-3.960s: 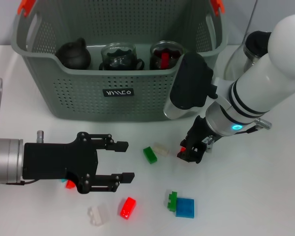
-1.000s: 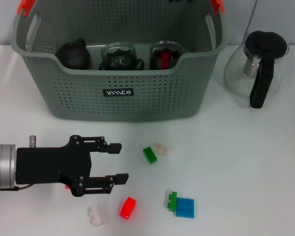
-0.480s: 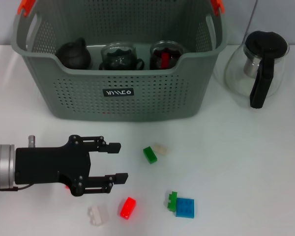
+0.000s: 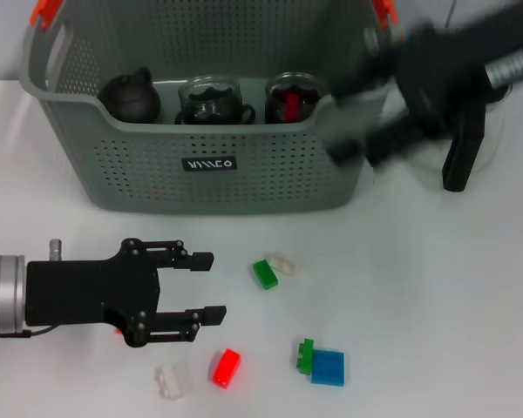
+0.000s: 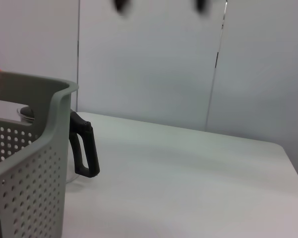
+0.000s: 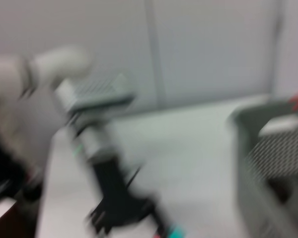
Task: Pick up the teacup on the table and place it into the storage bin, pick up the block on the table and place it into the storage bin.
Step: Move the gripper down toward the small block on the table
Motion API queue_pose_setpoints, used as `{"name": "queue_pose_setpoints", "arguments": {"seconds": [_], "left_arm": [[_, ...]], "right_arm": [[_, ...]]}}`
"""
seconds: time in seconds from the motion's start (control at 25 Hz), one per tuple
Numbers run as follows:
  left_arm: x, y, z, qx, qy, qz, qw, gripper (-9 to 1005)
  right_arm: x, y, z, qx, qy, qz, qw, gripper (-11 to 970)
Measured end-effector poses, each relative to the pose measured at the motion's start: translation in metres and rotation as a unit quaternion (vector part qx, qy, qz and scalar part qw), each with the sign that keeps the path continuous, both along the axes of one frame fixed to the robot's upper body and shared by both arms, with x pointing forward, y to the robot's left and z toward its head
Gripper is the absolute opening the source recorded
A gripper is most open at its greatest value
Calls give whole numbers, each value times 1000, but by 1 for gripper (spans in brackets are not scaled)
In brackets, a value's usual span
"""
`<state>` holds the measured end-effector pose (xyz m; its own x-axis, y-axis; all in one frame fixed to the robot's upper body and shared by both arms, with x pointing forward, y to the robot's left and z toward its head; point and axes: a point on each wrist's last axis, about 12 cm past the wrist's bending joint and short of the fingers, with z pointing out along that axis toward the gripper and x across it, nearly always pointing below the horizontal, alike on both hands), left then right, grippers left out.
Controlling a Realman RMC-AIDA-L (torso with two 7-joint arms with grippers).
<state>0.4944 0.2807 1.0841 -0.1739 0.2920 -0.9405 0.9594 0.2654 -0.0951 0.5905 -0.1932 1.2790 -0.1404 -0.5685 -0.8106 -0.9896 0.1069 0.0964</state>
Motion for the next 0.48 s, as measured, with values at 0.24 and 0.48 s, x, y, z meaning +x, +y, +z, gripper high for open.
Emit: {"name": "queue_pose_setpoints", "arguments": {"seconds": [0.24, 0.48], "left_arm": [[1, 0, 0, 1, -1, -1, 1000, 675], [3, -2, 1, 2, -3, -4, 1000, 675]], "right_arm": [[-10, -1, -49, -86, 50, 4, 995, 837], [4, 33, -102, -163, 40, -21, 986, 838]]}}
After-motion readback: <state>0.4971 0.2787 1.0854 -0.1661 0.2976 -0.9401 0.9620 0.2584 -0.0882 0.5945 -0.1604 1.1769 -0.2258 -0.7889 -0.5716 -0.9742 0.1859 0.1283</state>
